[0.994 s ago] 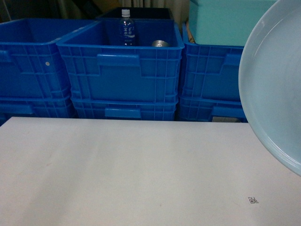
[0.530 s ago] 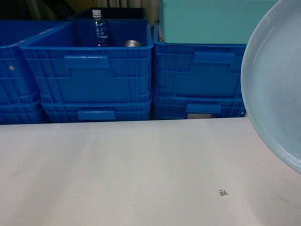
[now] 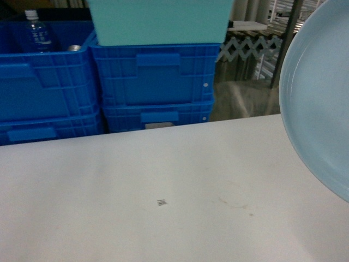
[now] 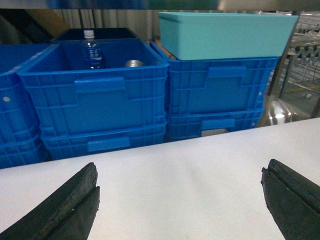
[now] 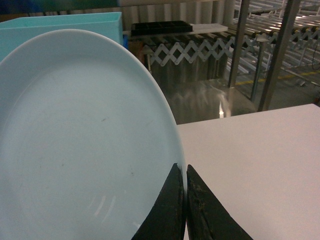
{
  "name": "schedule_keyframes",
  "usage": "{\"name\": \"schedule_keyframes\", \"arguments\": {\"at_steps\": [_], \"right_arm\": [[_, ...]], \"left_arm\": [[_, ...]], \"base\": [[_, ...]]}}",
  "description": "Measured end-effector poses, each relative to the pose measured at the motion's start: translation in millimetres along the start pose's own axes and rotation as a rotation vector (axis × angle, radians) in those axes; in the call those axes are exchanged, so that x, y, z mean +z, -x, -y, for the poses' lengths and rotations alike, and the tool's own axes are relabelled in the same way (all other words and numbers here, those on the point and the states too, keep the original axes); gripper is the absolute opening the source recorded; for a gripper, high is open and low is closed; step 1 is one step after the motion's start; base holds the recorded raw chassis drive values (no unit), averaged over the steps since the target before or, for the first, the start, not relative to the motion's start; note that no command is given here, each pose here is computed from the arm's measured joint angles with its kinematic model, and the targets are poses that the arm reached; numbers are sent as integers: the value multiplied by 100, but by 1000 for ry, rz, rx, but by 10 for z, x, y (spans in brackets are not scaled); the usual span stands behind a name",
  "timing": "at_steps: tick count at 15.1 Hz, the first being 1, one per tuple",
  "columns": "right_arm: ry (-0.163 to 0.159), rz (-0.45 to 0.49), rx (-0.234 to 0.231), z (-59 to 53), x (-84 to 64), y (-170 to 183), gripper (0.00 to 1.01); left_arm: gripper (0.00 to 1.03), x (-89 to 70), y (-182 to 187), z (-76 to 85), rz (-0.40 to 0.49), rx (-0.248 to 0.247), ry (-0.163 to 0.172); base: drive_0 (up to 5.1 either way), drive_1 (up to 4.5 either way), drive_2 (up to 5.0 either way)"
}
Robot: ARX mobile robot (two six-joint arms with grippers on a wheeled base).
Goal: Place blue tray on left shelf second layer neatly
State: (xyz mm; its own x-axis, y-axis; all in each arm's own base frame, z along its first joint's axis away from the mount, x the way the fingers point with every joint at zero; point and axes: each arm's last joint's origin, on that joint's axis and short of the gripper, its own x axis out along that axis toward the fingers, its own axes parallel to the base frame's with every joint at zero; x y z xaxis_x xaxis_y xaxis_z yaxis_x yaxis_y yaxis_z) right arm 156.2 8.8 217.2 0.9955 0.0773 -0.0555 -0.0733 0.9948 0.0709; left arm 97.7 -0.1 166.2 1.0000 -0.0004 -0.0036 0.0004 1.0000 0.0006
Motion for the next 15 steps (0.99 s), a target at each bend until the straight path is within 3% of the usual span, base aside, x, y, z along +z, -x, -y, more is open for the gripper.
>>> {"name": "schedule_keyframes", "arguments": {"at_steps": [15], "right_arm": [[0, 2, 1, -1, 2, 0, 2]], "left_arm": [[98, -1, 0, 0, -1, 0, 0]], "base": [[-177, -177, -177]]}}
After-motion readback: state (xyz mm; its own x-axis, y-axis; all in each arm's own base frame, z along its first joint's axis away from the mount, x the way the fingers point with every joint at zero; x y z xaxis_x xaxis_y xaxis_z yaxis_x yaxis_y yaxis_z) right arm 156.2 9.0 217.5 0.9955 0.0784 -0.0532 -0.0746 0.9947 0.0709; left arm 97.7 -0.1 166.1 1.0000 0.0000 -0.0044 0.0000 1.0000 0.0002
